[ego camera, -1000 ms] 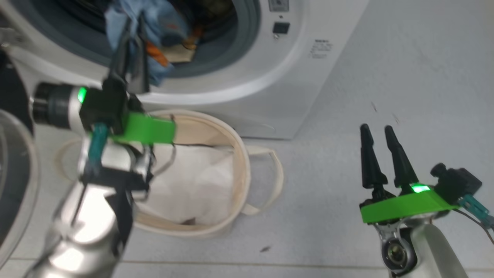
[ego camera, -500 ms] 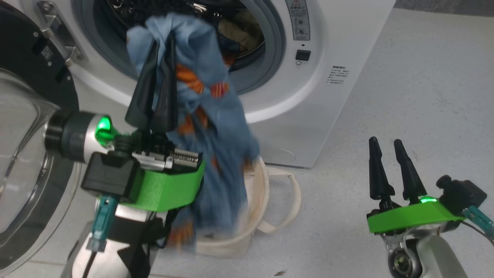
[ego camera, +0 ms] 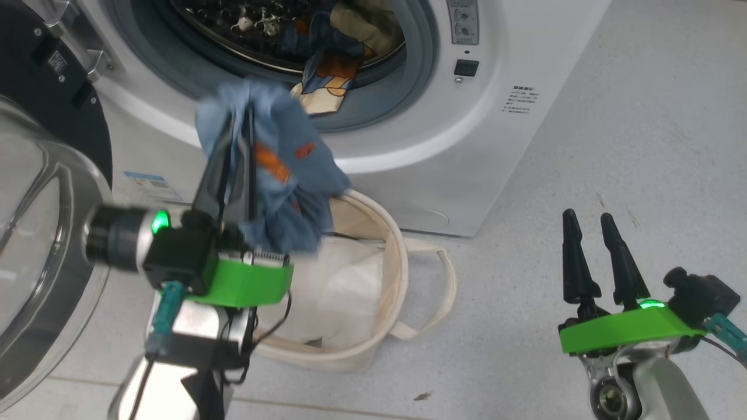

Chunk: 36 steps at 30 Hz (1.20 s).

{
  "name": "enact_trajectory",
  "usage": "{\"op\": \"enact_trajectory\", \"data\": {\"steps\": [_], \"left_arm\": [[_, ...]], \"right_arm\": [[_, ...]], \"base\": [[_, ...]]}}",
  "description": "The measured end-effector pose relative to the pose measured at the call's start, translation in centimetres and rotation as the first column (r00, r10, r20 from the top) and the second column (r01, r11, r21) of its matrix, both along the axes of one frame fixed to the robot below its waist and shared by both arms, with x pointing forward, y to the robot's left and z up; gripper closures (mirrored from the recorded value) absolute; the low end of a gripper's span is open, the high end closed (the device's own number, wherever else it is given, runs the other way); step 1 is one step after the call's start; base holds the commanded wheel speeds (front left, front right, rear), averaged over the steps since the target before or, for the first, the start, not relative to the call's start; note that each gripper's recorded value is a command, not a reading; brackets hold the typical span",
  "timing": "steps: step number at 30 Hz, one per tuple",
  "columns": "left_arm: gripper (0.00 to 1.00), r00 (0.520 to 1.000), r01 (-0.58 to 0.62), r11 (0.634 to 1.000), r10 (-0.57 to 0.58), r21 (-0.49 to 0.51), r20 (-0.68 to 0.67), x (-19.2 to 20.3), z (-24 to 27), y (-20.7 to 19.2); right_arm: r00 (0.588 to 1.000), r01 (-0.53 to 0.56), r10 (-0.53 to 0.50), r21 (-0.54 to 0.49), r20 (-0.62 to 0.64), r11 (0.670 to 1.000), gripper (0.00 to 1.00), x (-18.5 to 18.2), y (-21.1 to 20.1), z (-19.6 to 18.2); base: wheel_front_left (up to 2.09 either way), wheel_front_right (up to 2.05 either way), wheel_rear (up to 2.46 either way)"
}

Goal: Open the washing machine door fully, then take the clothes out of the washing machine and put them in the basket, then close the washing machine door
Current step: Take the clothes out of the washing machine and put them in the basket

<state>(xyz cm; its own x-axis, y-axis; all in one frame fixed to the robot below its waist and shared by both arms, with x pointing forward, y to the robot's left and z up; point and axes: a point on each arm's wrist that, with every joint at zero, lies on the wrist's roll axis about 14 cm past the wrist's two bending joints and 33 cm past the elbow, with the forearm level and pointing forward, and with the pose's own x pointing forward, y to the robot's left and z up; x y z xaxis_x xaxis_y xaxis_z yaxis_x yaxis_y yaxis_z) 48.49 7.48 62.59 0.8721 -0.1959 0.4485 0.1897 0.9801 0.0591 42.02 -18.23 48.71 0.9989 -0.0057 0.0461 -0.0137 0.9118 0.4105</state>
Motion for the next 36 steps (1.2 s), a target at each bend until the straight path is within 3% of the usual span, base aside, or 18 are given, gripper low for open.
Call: {"op": "enact_trajectory", "data": {"steps": [7, 19, 36], "left_arm": [[1.0, 0.963, -0.037, 0.998, 0.051, 0.056, -0.265, -0.4, -9.6, 1.3], [1.0, 0.926, 0.001, 0.997, 0.029, 0.08, -0.377, 0.0, -14.2, 0.7], [1.0, 0.787, 0.161, 0.978, -0.047, 0.131, -0.615, 2.5, -25.5, -3.5]], "right_arm": [[1.0, 0.001, -0.001, -0.001, -0.021, 1.0, 0.0, 0.4, 0.0, -0.8], [0.999, -0.028, 0.027, -0.01, -0.045, 1.0, 0.0, 1.5, 0.8, -1.9], [0.995, -0.002, 0.0, -0.022, -0.099, 1.0, 0.0, 3.2, -0.5, -4.7]], "base": [[0.0, 0.0, 0.0], [0.0, 0.0, 0.0], [0.0, 0.0, 0.0]]}}
